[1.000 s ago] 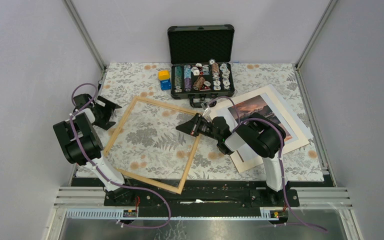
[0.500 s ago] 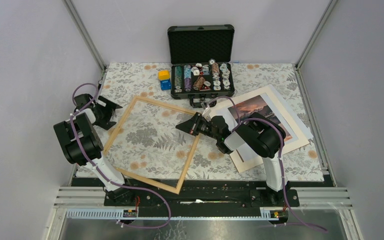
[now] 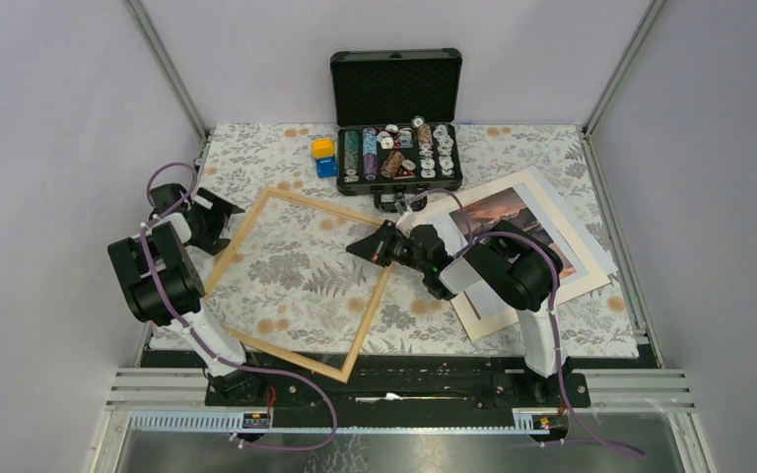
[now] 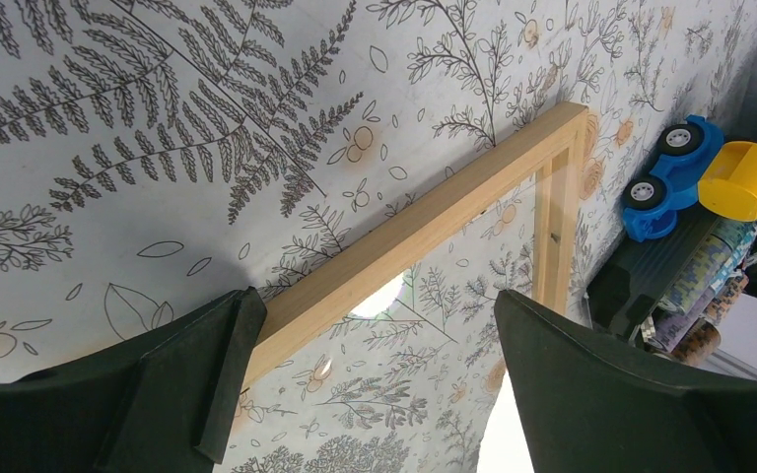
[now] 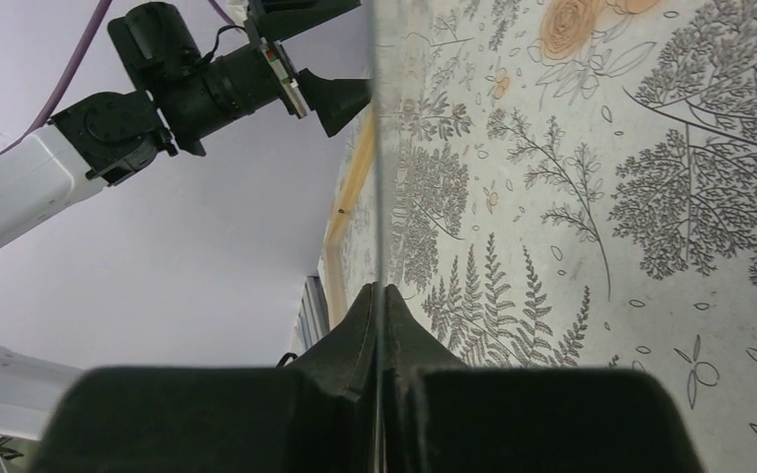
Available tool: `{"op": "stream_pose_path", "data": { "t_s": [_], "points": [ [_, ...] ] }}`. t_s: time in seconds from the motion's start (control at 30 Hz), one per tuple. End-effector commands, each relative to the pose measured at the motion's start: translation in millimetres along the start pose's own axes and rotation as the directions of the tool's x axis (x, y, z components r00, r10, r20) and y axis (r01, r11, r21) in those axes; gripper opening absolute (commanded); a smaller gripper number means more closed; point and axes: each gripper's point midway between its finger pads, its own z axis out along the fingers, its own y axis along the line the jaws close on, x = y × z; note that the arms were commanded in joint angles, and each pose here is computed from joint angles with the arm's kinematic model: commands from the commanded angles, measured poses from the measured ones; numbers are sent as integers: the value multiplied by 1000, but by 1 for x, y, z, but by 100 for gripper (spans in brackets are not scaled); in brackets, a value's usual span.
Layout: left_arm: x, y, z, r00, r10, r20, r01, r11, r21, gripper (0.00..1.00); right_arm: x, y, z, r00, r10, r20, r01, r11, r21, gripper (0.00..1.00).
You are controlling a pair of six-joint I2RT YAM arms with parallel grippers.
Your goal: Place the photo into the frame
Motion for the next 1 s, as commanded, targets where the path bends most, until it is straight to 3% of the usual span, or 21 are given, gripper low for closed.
{"op": "stream_pose_path", "data": {
  "t_s": [0.0, 0.37, 0.97],
  "points": [
    [16, 7, -2, 999, -5, -35, 5, 1000, -21, 99, -15, 6, 13, 999, -2, 51, 2, 1000, 1, 0],
    [25, 8, -1, 998, -16, -53, 15, 1000, -19, 99, -16, -13, 17, 996, 61, 58, -67, 993, 102, 0],
    [30, 8, 2, 997, -21, -68, 20, 1000, -19, 99, -23, -18, 5, 991, 30, 130, -49, 988, 147, 0]
  ]
}}
